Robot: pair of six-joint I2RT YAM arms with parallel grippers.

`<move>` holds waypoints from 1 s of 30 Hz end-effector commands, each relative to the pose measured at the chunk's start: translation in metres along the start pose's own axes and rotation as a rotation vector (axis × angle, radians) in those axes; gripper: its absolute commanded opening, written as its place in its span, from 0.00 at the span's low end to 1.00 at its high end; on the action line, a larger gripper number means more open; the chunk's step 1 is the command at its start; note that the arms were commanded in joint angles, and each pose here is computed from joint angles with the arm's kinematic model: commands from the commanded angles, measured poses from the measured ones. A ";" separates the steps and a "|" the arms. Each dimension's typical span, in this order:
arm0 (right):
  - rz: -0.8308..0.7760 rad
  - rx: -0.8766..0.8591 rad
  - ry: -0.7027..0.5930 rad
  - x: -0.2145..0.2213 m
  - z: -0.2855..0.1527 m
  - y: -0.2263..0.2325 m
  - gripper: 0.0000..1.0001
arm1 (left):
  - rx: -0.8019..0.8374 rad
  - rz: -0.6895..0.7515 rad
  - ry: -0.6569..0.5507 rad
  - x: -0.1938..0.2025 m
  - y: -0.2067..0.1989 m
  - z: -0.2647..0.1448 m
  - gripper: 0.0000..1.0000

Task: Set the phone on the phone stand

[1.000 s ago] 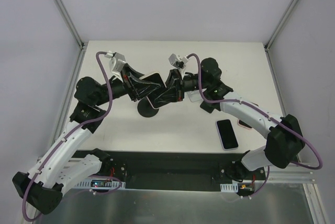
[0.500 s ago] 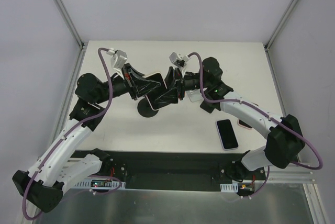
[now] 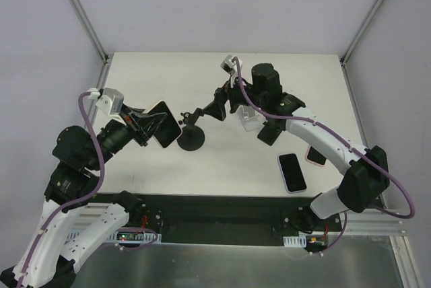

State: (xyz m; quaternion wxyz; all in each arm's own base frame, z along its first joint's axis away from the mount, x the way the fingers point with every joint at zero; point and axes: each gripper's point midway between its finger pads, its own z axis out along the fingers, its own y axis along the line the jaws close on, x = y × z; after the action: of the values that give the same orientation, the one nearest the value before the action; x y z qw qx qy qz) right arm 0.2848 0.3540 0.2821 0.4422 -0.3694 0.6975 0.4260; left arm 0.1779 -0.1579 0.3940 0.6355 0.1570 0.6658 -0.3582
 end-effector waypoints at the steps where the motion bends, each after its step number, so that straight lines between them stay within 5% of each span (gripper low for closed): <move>1: -0.086 0.047 0.111 0.011 0.009 -0.020 0.74 | -0.038 0.067 -0.025 -0.013 0.005 -0.006 0.00; 4: -0.134 -0.012 0.166 0.024 0.019 -0.021 0.53 | -0.048 0.062 -0.012 -0.006 0.008 -0.005 0.00; 7: -0.164 -0.079 0.213 0.031 0.031 -0.021 0.47 | -0.058 0.064 -0.005 -0.002 0.011 -0.004 0.00; 30: -0.211 -0.256 0.395 0.060 0.064 -0.022 0.40 | -0.003 0.080 0.053 0.017 0.008 0.001 0.00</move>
State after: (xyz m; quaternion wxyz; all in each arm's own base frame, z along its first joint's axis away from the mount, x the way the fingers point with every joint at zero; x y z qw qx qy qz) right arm 0.3107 0.3889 0.1880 0.2838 -0.5464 0.6955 0.3703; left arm 0.1837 -0.1530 0.3492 0.6002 0.1749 0.7150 -0.3130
